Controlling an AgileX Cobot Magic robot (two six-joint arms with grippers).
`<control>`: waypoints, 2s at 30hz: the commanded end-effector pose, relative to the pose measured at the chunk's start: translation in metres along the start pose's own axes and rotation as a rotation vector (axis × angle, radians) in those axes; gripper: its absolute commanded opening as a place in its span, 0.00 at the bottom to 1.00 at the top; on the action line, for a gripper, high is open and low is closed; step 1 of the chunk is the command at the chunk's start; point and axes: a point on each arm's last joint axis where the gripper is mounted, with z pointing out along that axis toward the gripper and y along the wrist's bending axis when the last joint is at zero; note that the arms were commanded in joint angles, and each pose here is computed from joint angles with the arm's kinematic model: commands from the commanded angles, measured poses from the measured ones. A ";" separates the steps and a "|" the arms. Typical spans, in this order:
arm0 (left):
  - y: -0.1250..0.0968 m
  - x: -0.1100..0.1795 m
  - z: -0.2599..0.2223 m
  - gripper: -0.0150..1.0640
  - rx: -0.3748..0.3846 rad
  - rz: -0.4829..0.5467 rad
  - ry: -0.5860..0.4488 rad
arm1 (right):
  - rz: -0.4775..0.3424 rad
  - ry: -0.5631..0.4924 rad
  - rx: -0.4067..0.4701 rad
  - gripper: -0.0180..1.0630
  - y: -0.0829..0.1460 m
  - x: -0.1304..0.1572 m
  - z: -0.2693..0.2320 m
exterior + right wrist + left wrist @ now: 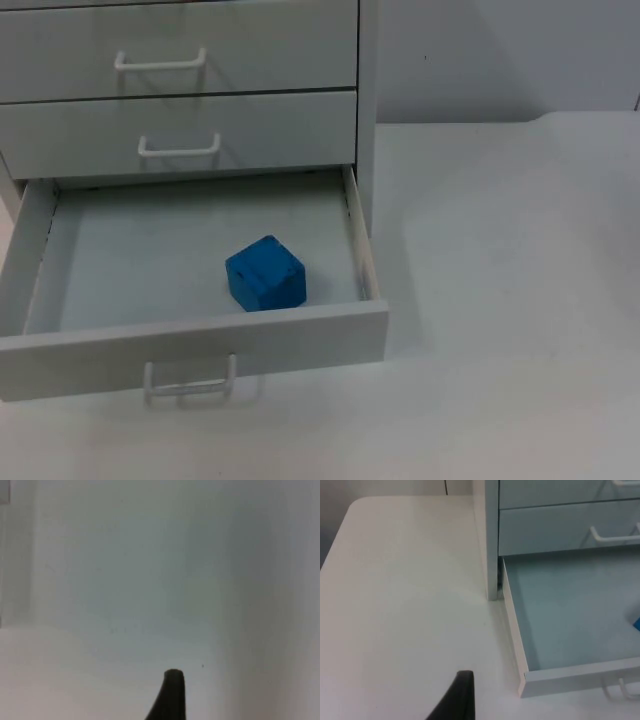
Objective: Open the drawer with the left hand, place the block into the drawer with the right hand, then close the drawer with the left hand.
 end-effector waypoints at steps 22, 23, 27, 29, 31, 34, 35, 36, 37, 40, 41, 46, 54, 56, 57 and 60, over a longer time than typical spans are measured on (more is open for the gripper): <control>-0.002 0.002 0.007 0.93 0.023 -0.034 0.074 | -0.011 -0.177 0.172 0.68 -0.005 0.050 -0.040; -0.002 0.002 0.012 0.86 0.024 -0.037 0.107 | -0.012 -0.182 0.173 0.68 -0.005 0.050 -0.040; -0.007 -0.001 0.027 0.69 0.088 -0.057 0.185 | -0.010 -0.195 0.170 0.68 -0.004 0.049 -0.040; -0.012 -0.005 0.041 0.51 0.159 -0.040 0.232 | -0.010 -0.198 0.169 0.68 -0.004 0.048 -0.040; -0.014 -0.008 0.049 0.41 0.188 -0.039 0.259 | -0.010 -0.198 0.169 0.68 -0.004 0.049 -0.040; -0.025 -0.022 0.072 0.01 0.325 -0.042 0.309 | -0.007 -0.198 0.151 0.68 -0.003 0.049 -0.040; -0.028 -0.026 0.080 0.01 0.375 -0.047 0.316 | -0.004 -0.198 0.143 0.68 -0.002 0.048 -0.040; -0.033 -0.035 0.092 0.01 0.433 -0.075 0.341 | -0.014 -0.199 0.133 0.68 -0.001 0.048 -0.040; -0.033 -0.035 0.092 0.01 0.433 -0.075 0.341 | -0.014 -0.199 0.133 0.68 -0.001 0.048 -0.040; -0.041 -0.049 0.110 0.01 0.515 -0.024 0.390 | -0.001 -0.201 0.117 0.68 0.000 0.048 -0.040; -0.046 -0.053 0.114 0.01 0.530 0.009 0.397 | 0.004 -0.200 0.111 0.68 0.001 0.048 -0.040; -0.079 -0.062 0.122 0.01 0.551 0.189 0.391 | 0.012 -0.189 0.101 0.68 0.002 0.049 -0.039; -0.122 -0.039 0.129 0.01 0.358 0.556 0.395 | 0.018 -0.211 0.093 0.68 0.002 0.048 -0.040; -0.143 -0.027 0.129 0.01 0.294 0.761 0.365 | 0.020 -0.216 0.092 0.68 0.002 0.047 -0.040; -0.143 -0.027 0.129 0.01 0.294 0.761 0.365 | 0.020 -0.216 0.092 0.68 0.002 0.047 -0.040; -0.169 -0.011 0.127 0.01 0.306 0.913 0.334 | 0.020 -0.212 0.092 0.68 0.003 0.048 -0.040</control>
